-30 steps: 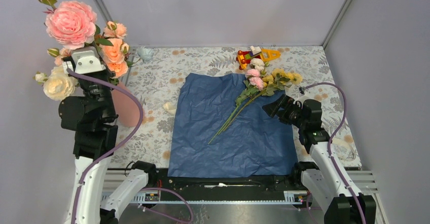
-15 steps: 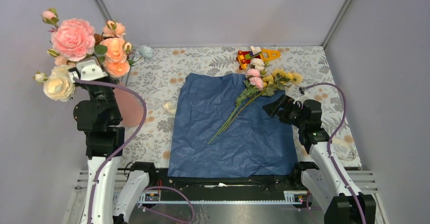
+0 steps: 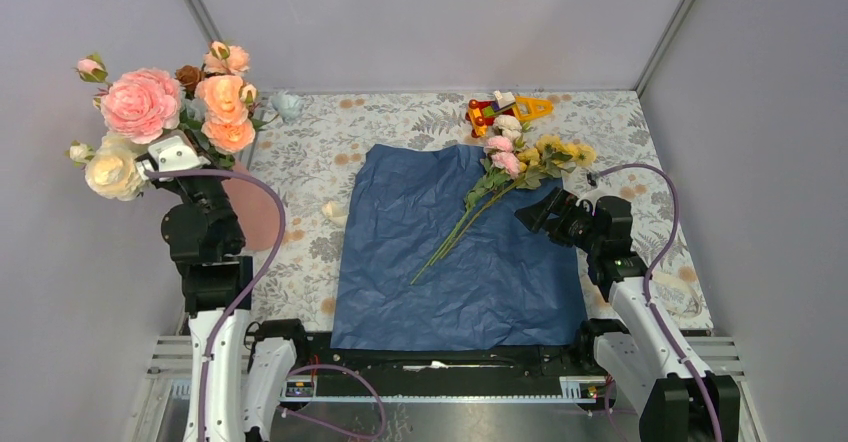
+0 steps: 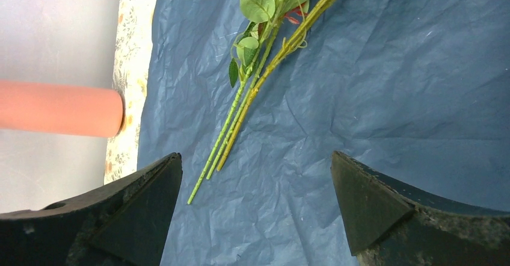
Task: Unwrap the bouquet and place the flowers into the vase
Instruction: Insert the fake flower into the vase, then pick up the fake flower from the wrapping paper.
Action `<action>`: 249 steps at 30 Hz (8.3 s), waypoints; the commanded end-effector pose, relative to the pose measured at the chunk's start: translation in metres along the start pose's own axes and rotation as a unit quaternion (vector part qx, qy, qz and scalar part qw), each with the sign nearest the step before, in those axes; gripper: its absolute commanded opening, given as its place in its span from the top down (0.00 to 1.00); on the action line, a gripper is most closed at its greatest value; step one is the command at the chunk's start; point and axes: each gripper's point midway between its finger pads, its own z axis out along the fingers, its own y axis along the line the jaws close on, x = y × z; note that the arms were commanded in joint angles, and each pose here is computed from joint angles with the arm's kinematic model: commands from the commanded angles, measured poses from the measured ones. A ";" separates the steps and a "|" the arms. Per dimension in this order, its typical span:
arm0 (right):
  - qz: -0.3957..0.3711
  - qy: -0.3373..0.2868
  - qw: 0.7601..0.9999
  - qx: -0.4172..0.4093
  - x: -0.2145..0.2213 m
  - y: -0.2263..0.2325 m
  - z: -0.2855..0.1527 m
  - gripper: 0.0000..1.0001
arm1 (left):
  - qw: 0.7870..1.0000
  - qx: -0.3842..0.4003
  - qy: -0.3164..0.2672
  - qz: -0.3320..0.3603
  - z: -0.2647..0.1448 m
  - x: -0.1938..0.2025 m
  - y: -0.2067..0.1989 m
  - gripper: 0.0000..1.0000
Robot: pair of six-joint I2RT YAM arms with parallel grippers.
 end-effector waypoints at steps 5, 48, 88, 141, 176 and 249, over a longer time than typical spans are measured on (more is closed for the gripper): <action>-0.010 -0.020 0.999 -0.037 -0.011 0.017 -0.005 0.00 | 0.999 0.024 0.014 -0.026 0.000 0.016 -0.007 1.00; -0.003 -0.016 0.998 -0.057 -0.008 0.024 -0.007 0.00 | 0.978 0.036 0.205 -0.020 -0.026 0.112 -0.010 0.94; -0.001 -0.001 0.998 -0.066 -0.002 0.025 -0.005 0.00 | 0.968 -0.026 0.251 -0.009 -0.034 0.131 0.011 1.00; -0.011 0.003 0.997 -0.080 0.000 0.030 -0.009 0.00 | 0.936 0.081 0.329 -0.090 -0.108 0.094 -0.020 0.01; 0.058 0.004 0.997 -0.057 0.003 0.025 -0.009 0.04 | 0.879 0.276 0.384 -0.062 -0.156 0.146 -0.103 0.03; 0.021 -0.007 0.978 0.207 0.013 0.010 0.181 0.63 | 0.812 0.380 0.437 -0.068 -0.182 0.182 -0.173 0.01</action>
